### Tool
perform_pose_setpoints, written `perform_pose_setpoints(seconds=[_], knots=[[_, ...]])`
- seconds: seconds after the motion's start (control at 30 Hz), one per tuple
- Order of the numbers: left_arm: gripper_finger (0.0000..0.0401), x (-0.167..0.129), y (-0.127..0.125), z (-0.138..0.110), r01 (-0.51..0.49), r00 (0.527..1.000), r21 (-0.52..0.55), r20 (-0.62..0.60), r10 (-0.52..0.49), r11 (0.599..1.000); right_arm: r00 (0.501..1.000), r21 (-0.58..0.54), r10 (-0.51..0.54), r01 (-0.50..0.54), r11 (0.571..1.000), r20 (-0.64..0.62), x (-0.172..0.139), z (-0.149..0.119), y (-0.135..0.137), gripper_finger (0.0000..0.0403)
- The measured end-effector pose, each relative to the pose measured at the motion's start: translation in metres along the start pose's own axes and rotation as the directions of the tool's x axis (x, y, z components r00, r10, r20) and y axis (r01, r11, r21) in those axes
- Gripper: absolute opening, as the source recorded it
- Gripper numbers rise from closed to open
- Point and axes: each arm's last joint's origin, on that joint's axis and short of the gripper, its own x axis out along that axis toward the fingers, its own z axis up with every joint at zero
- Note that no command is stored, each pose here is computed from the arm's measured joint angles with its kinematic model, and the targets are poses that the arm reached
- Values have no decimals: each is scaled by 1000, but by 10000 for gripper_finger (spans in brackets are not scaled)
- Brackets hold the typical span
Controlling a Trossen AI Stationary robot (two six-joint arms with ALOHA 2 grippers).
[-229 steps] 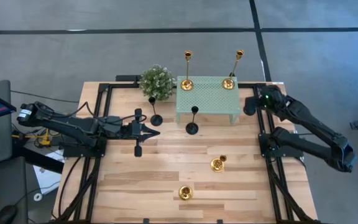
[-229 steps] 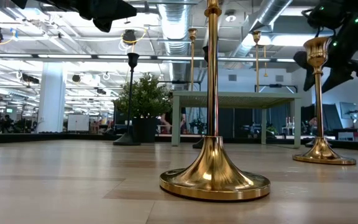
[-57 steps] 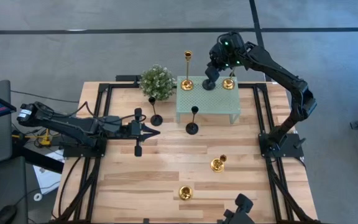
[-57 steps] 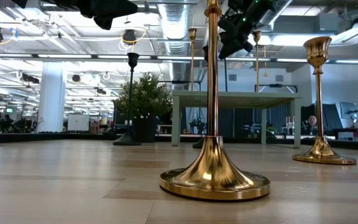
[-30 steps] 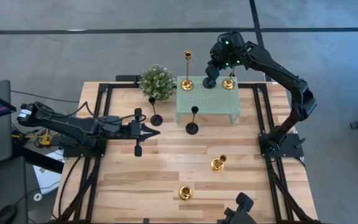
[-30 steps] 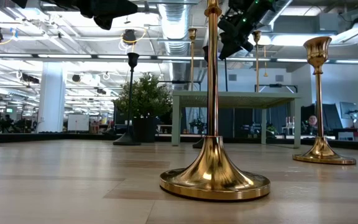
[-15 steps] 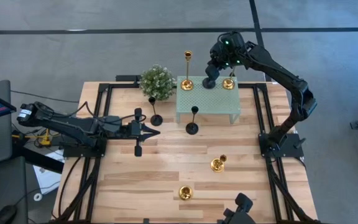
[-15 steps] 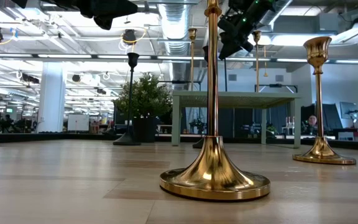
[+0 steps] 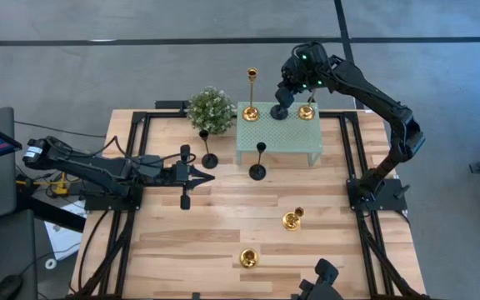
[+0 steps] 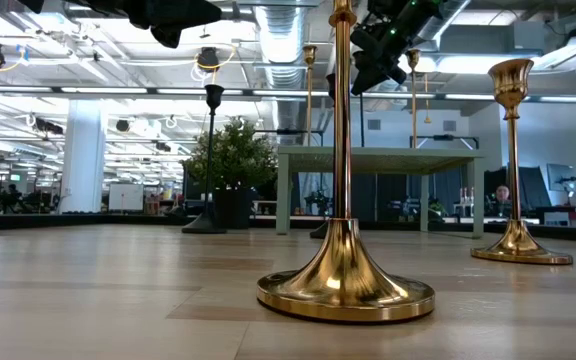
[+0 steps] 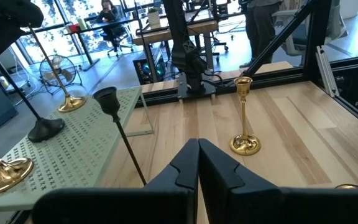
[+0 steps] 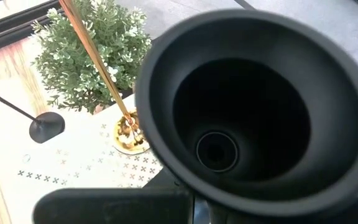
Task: Pick & Place candle stick holders
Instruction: Put the black candle holder on the shelf
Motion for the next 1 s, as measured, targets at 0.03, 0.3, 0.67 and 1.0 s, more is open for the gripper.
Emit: perform_pose_setpoints(seconds=[0.03,0.3,0.67,1.0], knots=[[10,0,0,0,0,1000,0,1,0,1000,1000,3,0,0,1000,0,0,0,0,1],[10,0,0,0,0,1000,0,1,0,1000,1000,18,0,0,1000,-3,0,0,0,56],[10,0,0,0,0,1000,0,0,0,1000,999,23,-1,3,1000,-54,-1,-5,0,146],[10,0,0,0,0,1000,0,0,0,1000,994,21,-67,69,997,-88,-1,-8,0,242]])
